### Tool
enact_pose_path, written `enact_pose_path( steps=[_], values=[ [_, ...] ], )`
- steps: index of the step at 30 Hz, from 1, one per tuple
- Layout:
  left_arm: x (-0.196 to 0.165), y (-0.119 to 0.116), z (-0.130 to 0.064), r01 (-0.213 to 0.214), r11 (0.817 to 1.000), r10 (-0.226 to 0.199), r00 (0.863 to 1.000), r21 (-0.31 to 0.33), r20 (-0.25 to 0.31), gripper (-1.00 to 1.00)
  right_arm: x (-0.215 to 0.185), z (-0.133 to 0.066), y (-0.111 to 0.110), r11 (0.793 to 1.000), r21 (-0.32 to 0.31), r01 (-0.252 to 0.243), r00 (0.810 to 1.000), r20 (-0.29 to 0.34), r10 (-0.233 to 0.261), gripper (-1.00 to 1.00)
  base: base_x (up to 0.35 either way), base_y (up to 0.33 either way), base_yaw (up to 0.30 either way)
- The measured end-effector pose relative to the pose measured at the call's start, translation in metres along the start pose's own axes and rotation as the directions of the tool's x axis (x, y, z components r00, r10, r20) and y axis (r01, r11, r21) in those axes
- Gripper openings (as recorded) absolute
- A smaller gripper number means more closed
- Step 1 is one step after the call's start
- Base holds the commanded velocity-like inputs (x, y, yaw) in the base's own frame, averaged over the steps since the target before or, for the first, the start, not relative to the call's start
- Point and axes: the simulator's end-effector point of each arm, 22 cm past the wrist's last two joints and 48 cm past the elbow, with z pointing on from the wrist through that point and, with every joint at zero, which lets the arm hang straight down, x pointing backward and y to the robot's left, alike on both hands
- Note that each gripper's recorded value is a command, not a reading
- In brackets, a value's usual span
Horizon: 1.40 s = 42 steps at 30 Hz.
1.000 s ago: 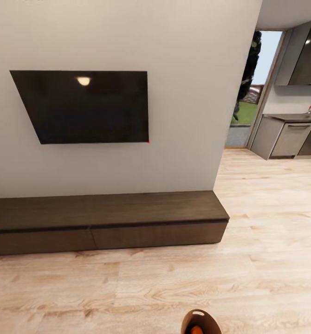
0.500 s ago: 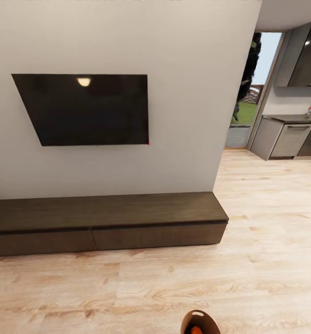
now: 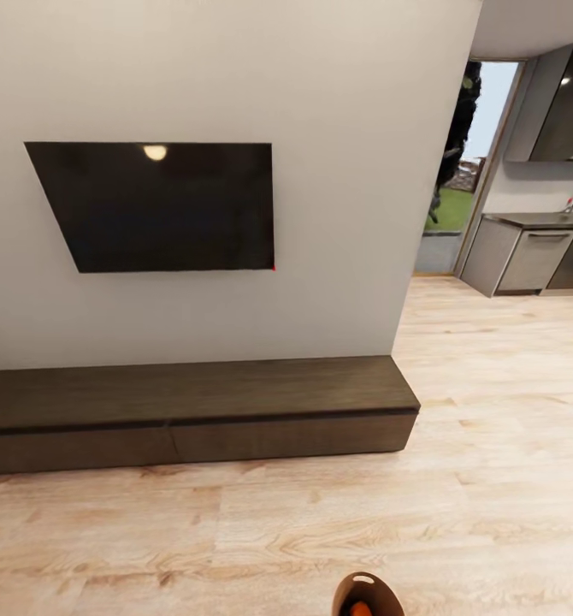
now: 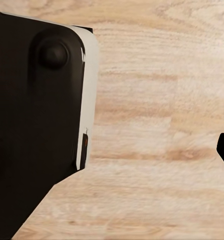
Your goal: Put the three can of soda from the living room inside the tash can in the kitchen.
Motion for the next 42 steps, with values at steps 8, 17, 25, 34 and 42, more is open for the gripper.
enact_pose_path(
  steps=[8,17,25,34,42],
  values=[
    [0.002,0.002,-0.009,0.001,1.000,-0.001,1.000,-0.001,-0.012,1.00,0.000,-0.007,0.013,1.000,-0.009,-0.006,1.000,0.000,0.006,1.00,0.000,0.000,0.000],
    [0.000,-0.002,-0.018,0.003,1.000,-0.003,1.000,0.007,-0.009,1.00,-0.001,-0.016,0.020,1.000,-0.012,-0.009,1.000,0.003,0.009,1.00,0.000,0.000,0.000],
    [0.000,-0.004,-0.027,-0.005,1.000,0.005,1.000,0.018,-0.007,1.00,0.000,-0.025,0.020,1.000,-0.012,-0.011,1.000,0.001,0.011,1.00,0.000,0.000,0.000],
    [0.002,-0.004,-0.036,-0.013,1.000,0.013,1.000,0.025,-0.008,1.00,0.002,-0.033,0.022,1.000,-0.015,-0.006,1.000,0.001,0.006,1.00,0.000,0.000,0.000],
    [0.002,-0.003,-0.043,-0.015,1.000,0.015,1.000,0.028,-0.006,1.00,0.004,-0.041,0.022,1.000,-0.016,-0.003,1.000,0.000,0.003,1.00,0.000,0.000,0.000]
  ],
)
